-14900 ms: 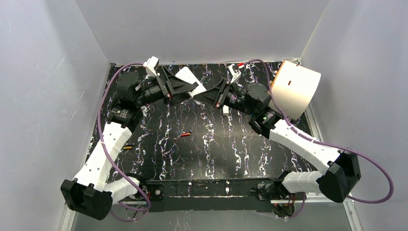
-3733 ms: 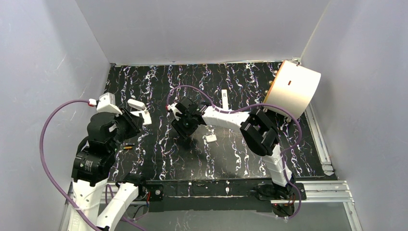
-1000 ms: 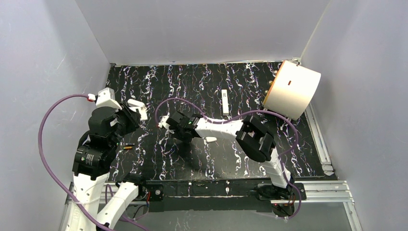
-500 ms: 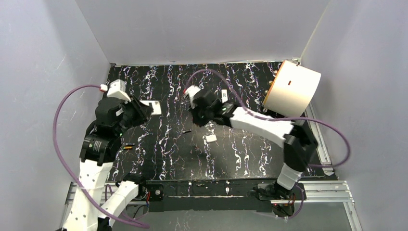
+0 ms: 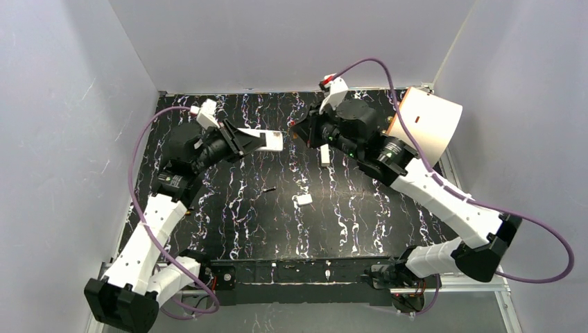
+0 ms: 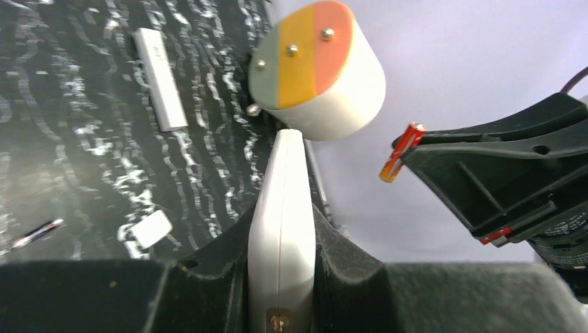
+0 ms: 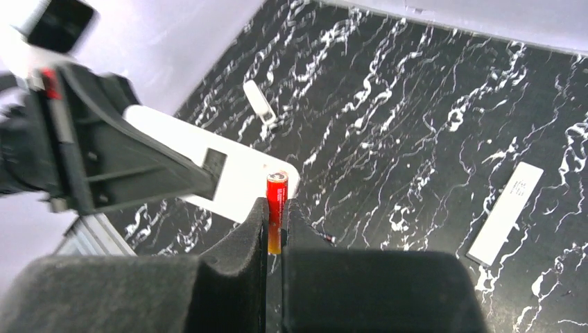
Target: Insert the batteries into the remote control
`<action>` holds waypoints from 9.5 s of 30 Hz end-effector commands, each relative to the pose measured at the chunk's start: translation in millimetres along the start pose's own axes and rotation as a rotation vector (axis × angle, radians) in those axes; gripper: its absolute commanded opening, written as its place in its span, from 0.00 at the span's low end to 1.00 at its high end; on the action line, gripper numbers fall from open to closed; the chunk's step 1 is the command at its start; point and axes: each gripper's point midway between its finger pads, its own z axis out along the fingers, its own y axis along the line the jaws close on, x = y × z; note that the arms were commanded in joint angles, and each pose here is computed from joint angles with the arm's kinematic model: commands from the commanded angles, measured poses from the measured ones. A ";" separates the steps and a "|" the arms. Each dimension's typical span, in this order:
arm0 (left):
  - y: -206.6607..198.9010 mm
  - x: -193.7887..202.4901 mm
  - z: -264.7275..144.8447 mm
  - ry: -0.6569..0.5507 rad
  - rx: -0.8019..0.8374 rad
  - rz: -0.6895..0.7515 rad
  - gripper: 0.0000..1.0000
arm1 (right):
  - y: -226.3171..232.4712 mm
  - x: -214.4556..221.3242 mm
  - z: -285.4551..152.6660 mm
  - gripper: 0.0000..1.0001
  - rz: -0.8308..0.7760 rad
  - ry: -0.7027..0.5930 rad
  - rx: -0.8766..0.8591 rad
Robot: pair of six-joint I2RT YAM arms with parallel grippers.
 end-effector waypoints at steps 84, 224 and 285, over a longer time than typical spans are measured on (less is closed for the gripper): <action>-89.5 -27.6 32.8 -0.049 0.518 -0.382 0.00 | 1.5 -81.4 -16.9 0.49 0.064 -0.245 0.076; -123.6 -40.4 14.4 -0.008 0.598 -0.443 0.00 | 29.0 -94.3 -23.7 0.46 0.670 -0.344 -0.397; -2.4 -8.4 -150.6 -0.334 -0.268 0.206 0.00 | -43.9 263.9 138.1 0.55 0.635 0.540 0.809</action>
